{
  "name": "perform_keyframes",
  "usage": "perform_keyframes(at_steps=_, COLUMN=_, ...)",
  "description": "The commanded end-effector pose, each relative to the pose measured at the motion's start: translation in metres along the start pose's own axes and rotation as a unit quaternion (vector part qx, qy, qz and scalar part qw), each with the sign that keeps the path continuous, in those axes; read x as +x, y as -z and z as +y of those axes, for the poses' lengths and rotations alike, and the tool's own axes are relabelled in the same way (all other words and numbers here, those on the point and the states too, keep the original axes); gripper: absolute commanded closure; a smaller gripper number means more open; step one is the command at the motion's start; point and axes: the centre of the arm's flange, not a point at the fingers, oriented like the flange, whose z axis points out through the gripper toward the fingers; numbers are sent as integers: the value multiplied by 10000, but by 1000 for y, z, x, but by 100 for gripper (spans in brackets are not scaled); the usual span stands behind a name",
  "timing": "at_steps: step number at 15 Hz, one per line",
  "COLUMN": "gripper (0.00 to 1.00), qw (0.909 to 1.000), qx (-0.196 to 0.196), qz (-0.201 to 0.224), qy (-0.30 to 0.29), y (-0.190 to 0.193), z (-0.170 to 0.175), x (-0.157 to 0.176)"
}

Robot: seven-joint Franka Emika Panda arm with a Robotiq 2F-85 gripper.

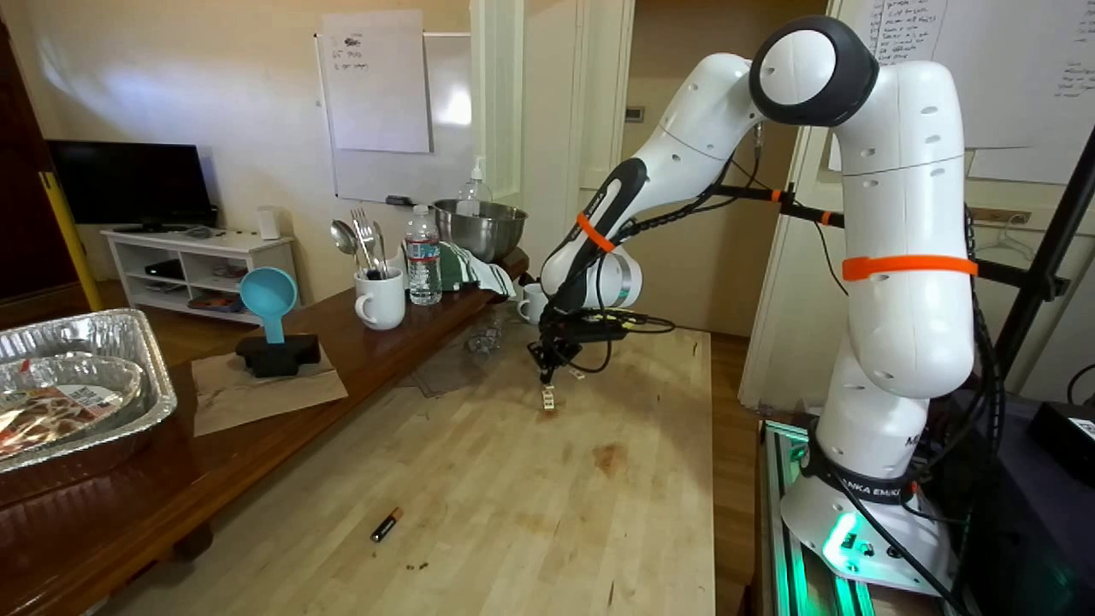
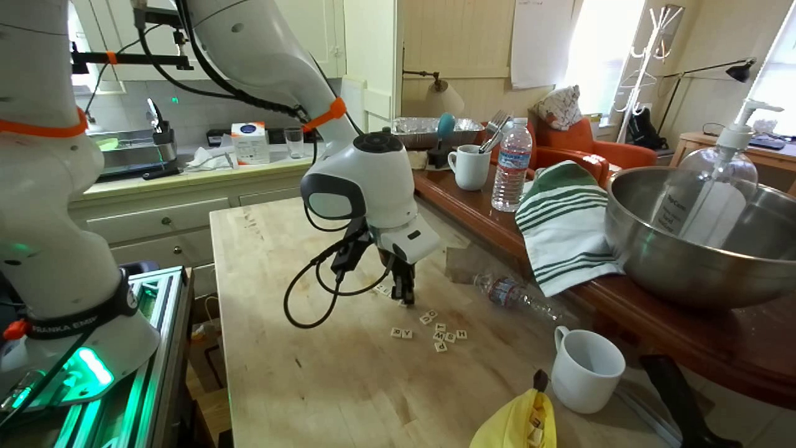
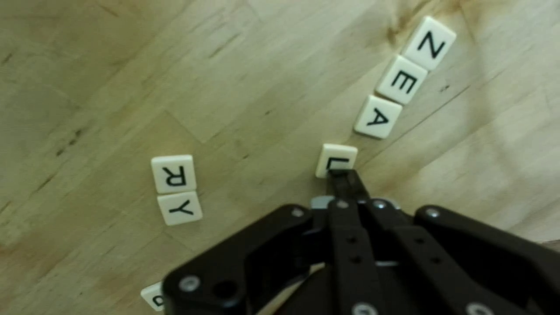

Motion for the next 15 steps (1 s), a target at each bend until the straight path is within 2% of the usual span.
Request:
perform_keyframes(at_steps=1, gripper=100, qw=9994, qx=28, qz=-172, qy=-308, y=-12, z=-7, x=-15)
perform_keyframes(at_steps=15, gripper=100, qw=9940, qx=-124, qz=-201, qy=-1072, y=-14, z=-10, x=-22)
